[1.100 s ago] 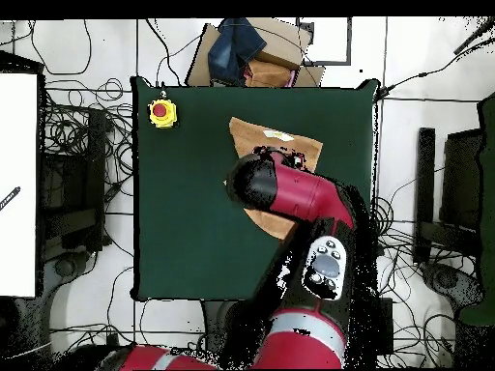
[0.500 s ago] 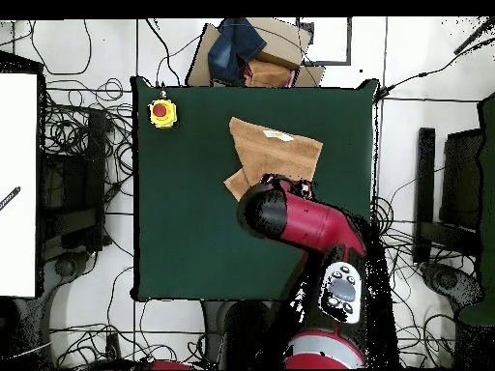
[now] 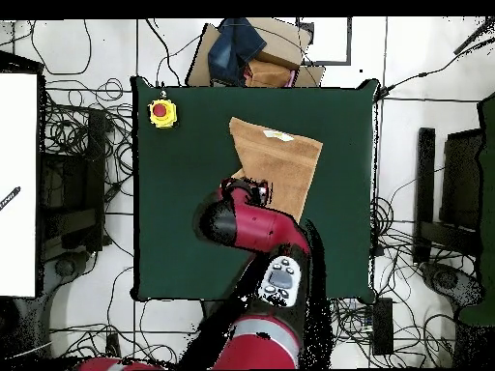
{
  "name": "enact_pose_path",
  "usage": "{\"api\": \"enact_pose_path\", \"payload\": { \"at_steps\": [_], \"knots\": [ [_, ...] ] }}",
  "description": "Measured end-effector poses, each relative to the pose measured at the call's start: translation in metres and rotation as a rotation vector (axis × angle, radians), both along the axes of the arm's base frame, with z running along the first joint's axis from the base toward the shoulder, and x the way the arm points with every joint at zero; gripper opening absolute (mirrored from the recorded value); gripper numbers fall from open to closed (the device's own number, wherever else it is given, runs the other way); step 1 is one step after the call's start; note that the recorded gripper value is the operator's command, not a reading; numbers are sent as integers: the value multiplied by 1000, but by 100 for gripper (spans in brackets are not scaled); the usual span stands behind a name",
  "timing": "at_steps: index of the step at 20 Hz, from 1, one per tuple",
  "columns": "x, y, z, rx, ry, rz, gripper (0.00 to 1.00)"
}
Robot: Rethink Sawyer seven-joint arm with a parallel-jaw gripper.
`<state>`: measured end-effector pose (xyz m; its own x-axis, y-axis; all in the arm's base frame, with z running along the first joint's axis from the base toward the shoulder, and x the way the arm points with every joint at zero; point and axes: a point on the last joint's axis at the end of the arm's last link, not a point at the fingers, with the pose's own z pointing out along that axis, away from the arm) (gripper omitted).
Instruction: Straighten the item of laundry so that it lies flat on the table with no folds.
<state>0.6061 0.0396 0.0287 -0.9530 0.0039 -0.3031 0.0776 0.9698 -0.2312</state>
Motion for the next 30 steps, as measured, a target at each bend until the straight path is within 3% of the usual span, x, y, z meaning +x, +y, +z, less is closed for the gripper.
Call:
{"api": "enact_pose_path", "payload": {
  "at_steps": [3,8,13,18,22,30],
  "knots": [
    [-5,23,-10,12,-10,-11,100],
    [-14,26,-19,18,-2,-34,100],
    [-32,3,-20,16,20,-76,100],
    [-62,-51,-15,0,20,-139,100],
    [-84,-74,-11,-2,29,-180,100],
    [-93,-44,-12,0,39,-139,100]
  ]
}}
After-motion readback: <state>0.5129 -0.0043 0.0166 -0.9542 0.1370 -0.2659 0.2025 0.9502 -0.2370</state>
